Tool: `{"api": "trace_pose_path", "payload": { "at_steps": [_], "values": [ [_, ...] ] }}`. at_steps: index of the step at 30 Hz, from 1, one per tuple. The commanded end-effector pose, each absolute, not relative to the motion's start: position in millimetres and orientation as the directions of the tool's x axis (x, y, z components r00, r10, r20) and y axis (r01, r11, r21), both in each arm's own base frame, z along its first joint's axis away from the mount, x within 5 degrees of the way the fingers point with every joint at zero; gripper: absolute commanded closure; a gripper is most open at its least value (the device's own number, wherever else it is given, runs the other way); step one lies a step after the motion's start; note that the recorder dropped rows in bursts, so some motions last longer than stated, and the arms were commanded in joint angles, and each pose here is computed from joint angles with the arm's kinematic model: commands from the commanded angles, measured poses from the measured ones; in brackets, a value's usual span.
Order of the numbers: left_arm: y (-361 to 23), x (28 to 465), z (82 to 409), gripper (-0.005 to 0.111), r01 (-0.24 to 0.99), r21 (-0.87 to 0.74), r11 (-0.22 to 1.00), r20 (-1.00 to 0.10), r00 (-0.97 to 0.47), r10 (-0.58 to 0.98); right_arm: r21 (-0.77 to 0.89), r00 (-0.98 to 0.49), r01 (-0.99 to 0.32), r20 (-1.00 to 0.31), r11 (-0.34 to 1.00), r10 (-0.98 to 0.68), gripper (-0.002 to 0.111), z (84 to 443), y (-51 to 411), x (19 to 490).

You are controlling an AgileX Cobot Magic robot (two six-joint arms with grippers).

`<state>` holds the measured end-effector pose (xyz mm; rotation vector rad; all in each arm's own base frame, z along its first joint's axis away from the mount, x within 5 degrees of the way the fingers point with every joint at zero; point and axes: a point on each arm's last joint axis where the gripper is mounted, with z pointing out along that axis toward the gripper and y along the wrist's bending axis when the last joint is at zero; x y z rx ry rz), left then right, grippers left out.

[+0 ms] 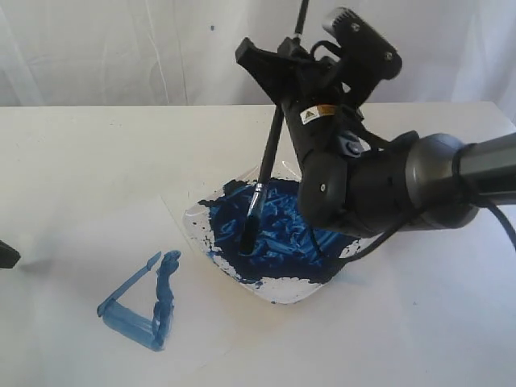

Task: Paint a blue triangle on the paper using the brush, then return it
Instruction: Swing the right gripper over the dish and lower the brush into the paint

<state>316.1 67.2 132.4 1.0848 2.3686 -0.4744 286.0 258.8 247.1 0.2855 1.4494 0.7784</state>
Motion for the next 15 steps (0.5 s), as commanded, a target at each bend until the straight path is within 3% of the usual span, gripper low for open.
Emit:
{"api": "trace_pose_path", "payload": {
  "at_steps": [1, 5, 8, 12, 15],
  "values": [
    [66.1, 315.2, 133.5, 0.107, 0.774, -0.129, 0.62, -0.571, -0.569, 0.592, 0.705, 0.01, -0.216, -0.69, 0.675, 0.724, 0.108, 241.3, 236.8, 282.6],
    [66.1, 315.2, 133.5, 0.107, 0.774, -0.129, 0.62, -0.571, -0.569, 0.592, 0.771, 0.083, -0.033, -0.632, 0.636, 0.77, 0.108, 226.8, 214.3, 281.9],
    [66.4, 315.4, 133.4, 0.107, 0.773, -0.126, 0.622, -0.57, -0.57, 0.592, 0.801, 0.082, 0.018, -0.598, 0.599, 0.797, 0.108, 222.5, 207.3, 285.8],
    [67.8, 316.8, 133.0, 0.107, 0.765, -0.109, 0.635, -0.567, -0.573, 0.592, 0.911, 0.075, 0.042, -0.413, 0.411, 0.908, 0.108, 213.3, 201.7, 294.0],
    [67.8, 316.8, 133.0, 0.107, 0.765, -0.109, 0.635, -0.567, -0.573, 0.592, 0.923, 0.082, 0.072, -0.382, 0.377, 0.92, 0.108, 199.1, 197.3, 301.3]
  ]
}}
